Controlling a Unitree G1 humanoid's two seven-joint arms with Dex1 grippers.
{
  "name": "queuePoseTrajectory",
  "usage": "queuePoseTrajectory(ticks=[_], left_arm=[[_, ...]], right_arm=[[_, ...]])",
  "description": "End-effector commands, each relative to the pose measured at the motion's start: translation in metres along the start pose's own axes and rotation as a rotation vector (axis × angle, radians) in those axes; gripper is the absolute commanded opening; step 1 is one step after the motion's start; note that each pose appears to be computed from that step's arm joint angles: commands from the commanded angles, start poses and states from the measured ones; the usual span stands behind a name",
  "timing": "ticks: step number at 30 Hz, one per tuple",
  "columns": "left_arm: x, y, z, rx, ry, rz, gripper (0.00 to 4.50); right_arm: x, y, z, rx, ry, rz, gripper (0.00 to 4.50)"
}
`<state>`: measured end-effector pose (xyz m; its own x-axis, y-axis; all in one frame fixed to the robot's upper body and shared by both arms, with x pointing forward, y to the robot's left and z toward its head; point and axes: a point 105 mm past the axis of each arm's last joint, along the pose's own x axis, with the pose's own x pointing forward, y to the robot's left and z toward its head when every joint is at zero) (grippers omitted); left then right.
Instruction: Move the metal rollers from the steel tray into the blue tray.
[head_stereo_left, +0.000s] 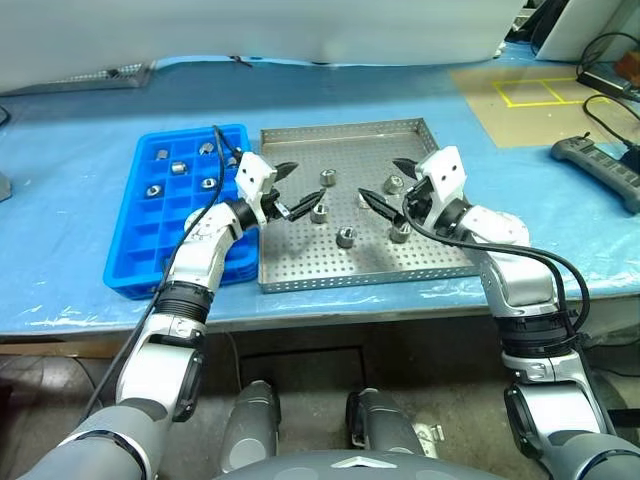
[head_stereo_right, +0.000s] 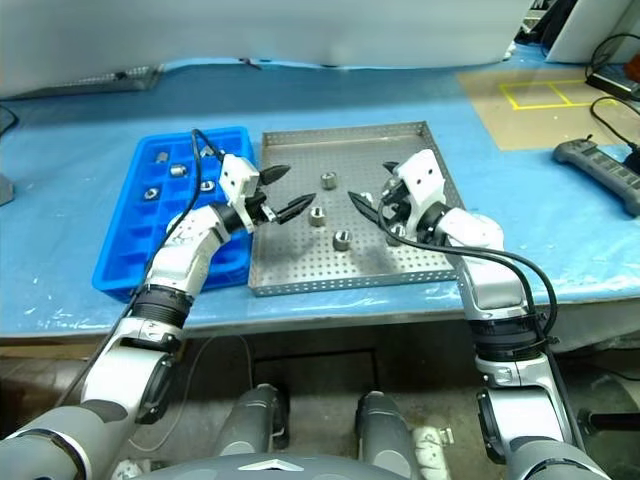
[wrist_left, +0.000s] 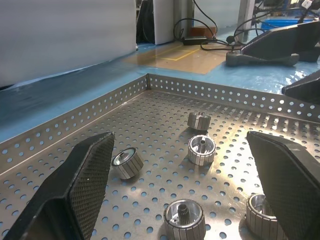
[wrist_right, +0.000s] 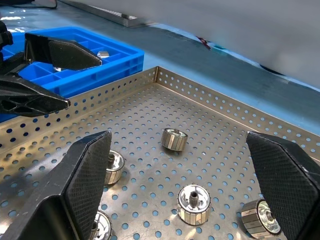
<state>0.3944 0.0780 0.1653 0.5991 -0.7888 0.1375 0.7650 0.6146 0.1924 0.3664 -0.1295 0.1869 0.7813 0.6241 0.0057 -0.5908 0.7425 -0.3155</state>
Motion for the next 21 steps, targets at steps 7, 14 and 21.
queuePoseTrajectory(ticks=[7, 14, 21], left_arm=[[0.0053, 0.0004, 0.0134, 0.047, -0.027, -0.020, 4.46], [0.0042, 0.0033, 0.0150, 0.055, -0.026, -0.005, 4.46], [0.0033, 0.0049, 0.0173, 0.057, -0.031, 0.004, 4.46]], right_arm=[[-0.0006, -0.0004, 0.0156, -0.022, -0.053, -0.005, 4.50], [0.0034, -0.0043, 0.0194, -0.006, -0.070, -0.018, 4.50], [0.0067, -0.0040, 0.0189, -0.009, -0.071, -0.019, 4.50]])
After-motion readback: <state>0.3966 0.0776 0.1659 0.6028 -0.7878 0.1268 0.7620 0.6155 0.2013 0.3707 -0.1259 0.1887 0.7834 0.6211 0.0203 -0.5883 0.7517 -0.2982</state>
